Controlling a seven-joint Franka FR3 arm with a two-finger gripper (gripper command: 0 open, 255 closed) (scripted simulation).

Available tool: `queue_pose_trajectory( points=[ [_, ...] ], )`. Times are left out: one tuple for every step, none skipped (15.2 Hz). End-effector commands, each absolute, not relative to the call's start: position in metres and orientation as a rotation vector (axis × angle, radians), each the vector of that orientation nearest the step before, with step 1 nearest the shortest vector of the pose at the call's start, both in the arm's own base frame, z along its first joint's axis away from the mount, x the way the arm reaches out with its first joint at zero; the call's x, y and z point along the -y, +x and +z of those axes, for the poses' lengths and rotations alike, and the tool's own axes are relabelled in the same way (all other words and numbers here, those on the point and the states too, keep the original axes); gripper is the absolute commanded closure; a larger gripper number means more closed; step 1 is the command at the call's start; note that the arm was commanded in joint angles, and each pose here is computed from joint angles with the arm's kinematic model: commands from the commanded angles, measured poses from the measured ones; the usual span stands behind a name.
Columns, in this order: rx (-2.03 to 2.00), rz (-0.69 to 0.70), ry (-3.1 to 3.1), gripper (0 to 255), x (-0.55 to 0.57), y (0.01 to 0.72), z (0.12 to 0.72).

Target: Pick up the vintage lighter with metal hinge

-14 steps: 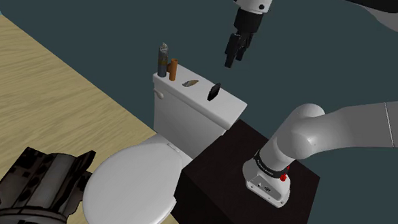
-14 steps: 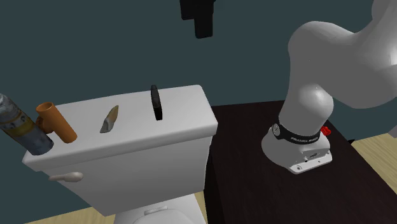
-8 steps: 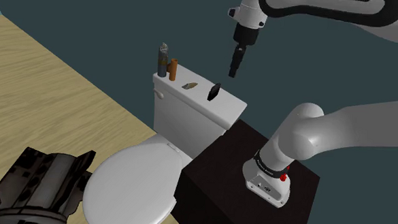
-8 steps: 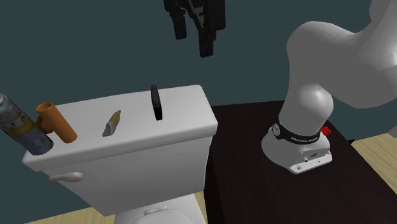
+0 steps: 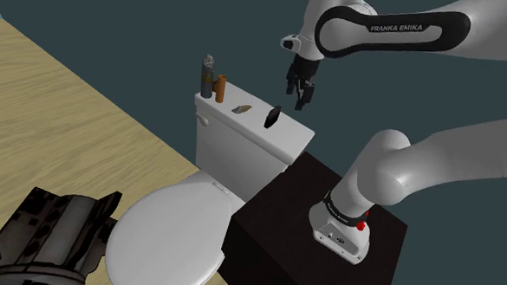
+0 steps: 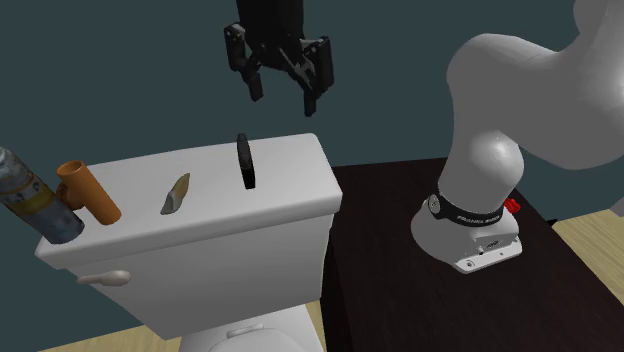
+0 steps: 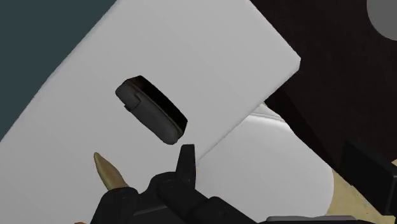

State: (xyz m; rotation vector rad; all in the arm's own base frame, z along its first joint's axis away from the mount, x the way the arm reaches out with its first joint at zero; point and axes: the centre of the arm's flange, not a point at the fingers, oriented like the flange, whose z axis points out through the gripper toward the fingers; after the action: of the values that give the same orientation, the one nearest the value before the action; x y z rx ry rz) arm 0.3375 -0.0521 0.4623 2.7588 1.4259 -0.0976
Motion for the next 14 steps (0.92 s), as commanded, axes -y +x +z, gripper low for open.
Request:
queue_pose_trajectory(
  points=[
    [-1.622, -0.095, 2.633, 0, 0.063, 0.349, 0.442],
    [-1.709, -0.095, 2.570, 0, 0.069, 0.355, 0.433],
    [-1.793, -0.094, 2.505, 0, 0.073, 0.361, 0.423],
    [-1.875, -0.093, 2.438, 0, 0.078, 0.367, 0.413],
    [-1.955, -0.092, 2.367, 0, 0.081, 0.374, 0.404],
    [-2.032, -0.091, 2.294, 0, 0.085, 0.381, 0.394],
    [-2.106, -0.090, 2.219, 0, 0.088, 0.388, 0.384],
    [-2.178, -0.089, 2.141, 0, 0.090, 0.396, 0.375],
    [-2.247, -0.087, 2.062, 0, 0.092, 0.403, 0.365],
    [-2.285, -0.087, 2.015, 0, 0.093, 0.408, 0.360],
    [-2.285, -0.087, 2.015, 0, 0.093, 0.408, 0.354],
    [-2.285, -0.087, 2.015, 0, 0.093, 0.408, 0.349],
    [-2.285, -0.087, 2.015, 0, 0.093, 0.408, 0.344],
    [-2.285, -0.087, 2.015, 0, 0.093, 0.408, 0.338]
  ],
)
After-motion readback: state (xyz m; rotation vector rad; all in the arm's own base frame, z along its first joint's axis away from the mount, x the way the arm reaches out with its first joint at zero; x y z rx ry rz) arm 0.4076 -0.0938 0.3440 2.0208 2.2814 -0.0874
